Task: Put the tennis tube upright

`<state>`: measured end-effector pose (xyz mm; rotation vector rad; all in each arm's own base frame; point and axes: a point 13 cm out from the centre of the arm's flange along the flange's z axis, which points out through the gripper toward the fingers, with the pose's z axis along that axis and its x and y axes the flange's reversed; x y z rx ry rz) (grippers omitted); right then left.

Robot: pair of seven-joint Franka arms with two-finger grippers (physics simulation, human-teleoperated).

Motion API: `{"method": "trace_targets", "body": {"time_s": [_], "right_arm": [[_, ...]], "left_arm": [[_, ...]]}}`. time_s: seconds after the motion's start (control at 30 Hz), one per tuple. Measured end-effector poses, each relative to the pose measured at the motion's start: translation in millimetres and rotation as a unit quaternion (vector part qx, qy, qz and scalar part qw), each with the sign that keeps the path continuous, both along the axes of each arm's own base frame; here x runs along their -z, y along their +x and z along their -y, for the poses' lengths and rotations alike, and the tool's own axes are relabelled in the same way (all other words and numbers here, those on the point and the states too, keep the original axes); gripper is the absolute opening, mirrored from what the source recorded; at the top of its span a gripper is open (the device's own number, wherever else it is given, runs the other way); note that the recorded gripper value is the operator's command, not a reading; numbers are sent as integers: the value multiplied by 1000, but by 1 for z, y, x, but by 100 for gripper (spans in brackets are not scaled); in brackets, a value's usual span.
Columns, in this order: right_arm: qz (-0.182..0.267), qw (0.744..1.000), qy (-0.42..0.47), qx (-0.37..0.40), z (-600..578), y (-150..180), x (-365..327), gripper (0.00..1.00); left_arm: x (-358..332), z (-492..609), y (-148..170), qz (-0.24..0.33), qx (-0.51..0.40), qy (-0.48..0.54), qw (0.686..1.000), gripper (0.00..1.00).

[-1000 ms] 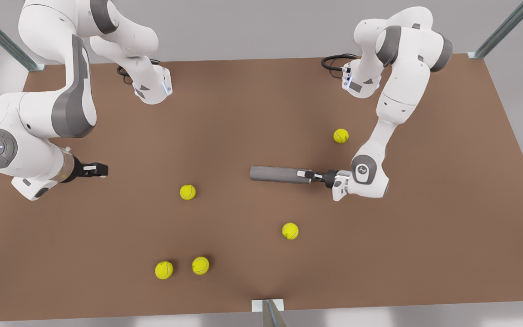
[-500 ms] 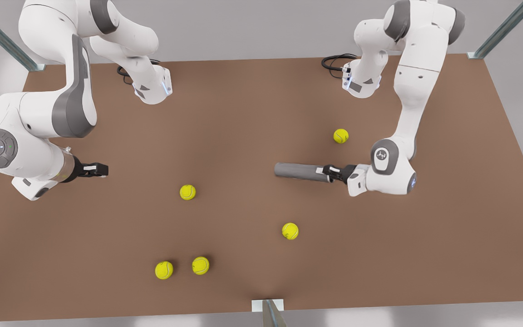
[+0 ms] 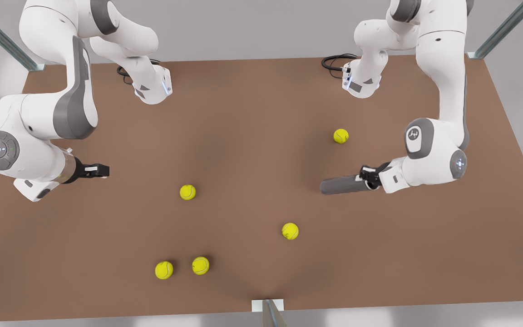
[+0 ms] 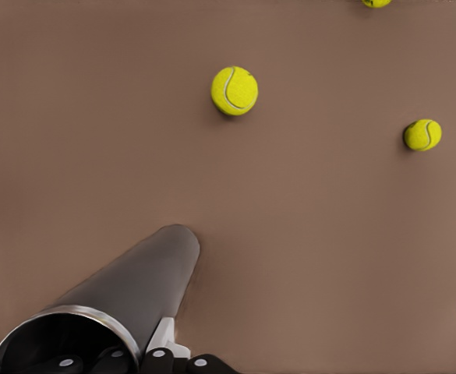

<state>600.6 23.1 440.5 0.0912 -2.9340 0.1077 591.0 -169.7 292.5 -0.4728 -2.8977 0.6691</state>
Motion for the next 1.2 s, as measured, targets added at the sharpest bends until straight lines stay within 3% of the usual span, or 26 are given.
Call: {"method": "trace_targets", "body": {"time_s": [0.3, 0.73, 0.77, 0.8, 0.83, 1.2], "right_arm": [[0, 1000, 0, 3, 2, 0, 0, 100], [-1, 1000, 2, 1, 0, 0, 0, 100], [-1, 1000, 2, 1, 0, 0, 0, 100], [-1, 1000, 2, 2, 0, 0, 0, 100], [-1, 1000, 2, 2, 0, 0, 1, 100], [-1, 1000, 2, 0, -2, 0, 0, 100]], "left_arm": [[-27, -62, 37, 53, -19, 116, 992, 21], [27, -85, 51, 28, -85, 170, 981, 21], [27, -85, 51, 27, -89, 171, 981, 26], [28, -85, 52, 26, -92, 172, 980, 85], [29, -85, 52, 25, -96, 172, 980, 100], [28, -83, 53, 22, -118, 170, 978, 100]]}}
